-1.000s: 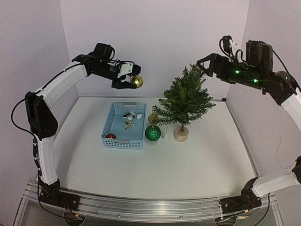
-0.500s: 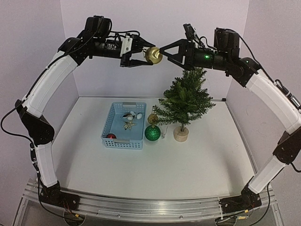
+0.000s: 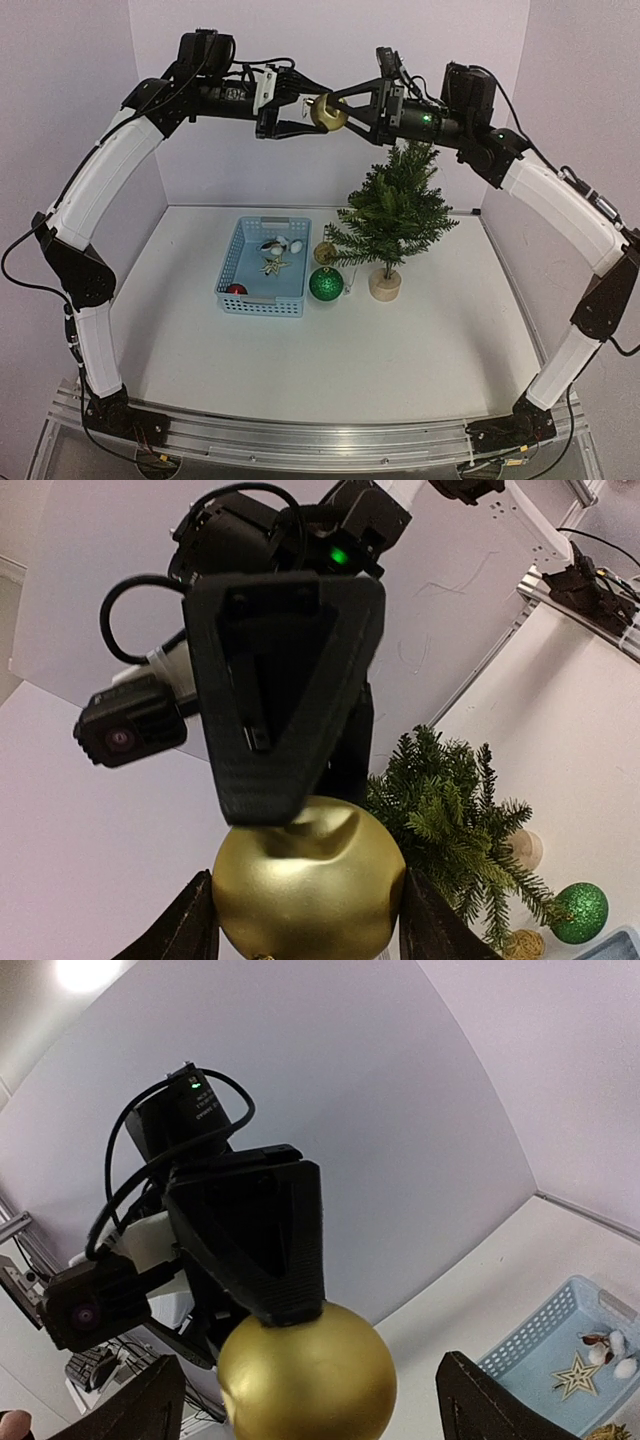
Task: Decorate the small christmas tree
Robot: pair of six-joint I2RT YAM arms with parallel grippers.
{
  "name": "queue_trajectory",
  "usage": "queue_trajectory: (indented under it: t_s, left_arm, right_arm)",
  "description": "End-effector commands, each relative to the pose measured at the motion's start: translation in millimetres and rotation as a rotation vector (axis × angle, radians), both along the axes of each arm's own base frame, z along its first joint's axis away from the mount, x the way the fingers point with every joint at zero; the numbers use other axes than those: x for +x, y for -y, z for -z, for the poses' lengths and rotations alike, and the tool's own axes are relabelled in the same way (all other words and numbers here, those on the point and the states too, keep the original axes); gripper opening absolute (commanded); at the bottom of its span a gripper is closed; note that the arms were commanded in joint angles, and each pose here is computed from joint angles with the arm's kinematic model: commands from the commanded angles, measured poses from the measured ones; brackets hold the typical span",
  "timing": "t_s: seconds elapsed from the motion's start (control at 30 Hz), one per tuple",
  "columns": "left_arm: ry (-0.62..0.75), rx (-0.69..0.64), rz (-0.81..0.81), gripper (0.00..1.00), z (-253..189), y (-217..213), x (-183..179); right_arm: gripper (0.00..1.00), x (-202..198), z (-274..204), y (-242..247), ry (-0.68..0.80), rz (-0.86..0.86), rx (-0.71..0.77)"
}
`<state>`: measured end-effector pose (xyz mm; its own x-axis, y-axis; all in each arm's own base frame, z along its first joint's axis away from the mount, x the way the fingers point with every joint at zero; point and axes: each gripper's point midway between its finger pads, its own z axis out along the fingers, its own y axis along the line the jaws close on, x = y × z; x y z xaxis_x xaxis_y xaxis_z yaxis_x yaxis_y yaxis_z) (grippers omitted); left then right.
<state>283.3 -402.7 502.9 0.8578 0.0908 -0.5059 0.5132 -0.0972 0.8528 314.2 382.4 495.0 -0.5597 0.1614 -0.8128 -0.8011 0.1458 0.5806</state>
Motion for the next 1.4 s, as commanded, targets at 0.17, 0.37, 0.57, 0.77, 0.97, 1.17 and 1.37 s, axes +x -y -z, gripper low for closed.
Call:
queue_trajectory:
  t_s: [0.17, 0.37, 0.57, 0.77, 0.97, 1.17, 1.37]
  left_arm:
    - [0.032, -0.064, 0.051, 0.31, -29.3, -5.5, -20.9]
    - [0.03, -0.066, 0.048, 0.31, -28.4, -4.4, -19.1]
    - [0.026, -0.062, 0.039, 0.31, -27.0, -4.0, -17.2]
    - [0.023, -0.054, 0.029, 0.37, -25.1, -4.5, -15.9]
    - [0.018, -0.042, 0.002, 0.66, -21.4, -4.4, -11.0]
    - [0.01, -0.028, -0.058, 0.94, -20.1, -7.7, -3.0]
    - [-0.027, 0.008, -0.067, 1.0, -15.7, -15.2, -8.8]
  right_arm:
    - [0.74, -8.9, -21.7, -8.9, 0.044, -0.081, 0.079]
    - [0.53, -11.1, -21.8, -10.1, 0.047, -0.1, 0.086]
    - [0.35, -13.4, -20.0, -10.5, 0.049, -0.112, 0.083]
    - [0.37, -13.9, -20.5, -7.7, 0.06, -0.1, 0.082]
    - [0.35, -13.7, -18.1, -5.3, 0.057, -0.089, 0.078]
    - [0.33, -8.2, -12.4, 12.4, 0.041, -0.023, 0.069]
    - [0.33, -4.9, -13.2, 46.9, 0.038, 0.075, 0.065]
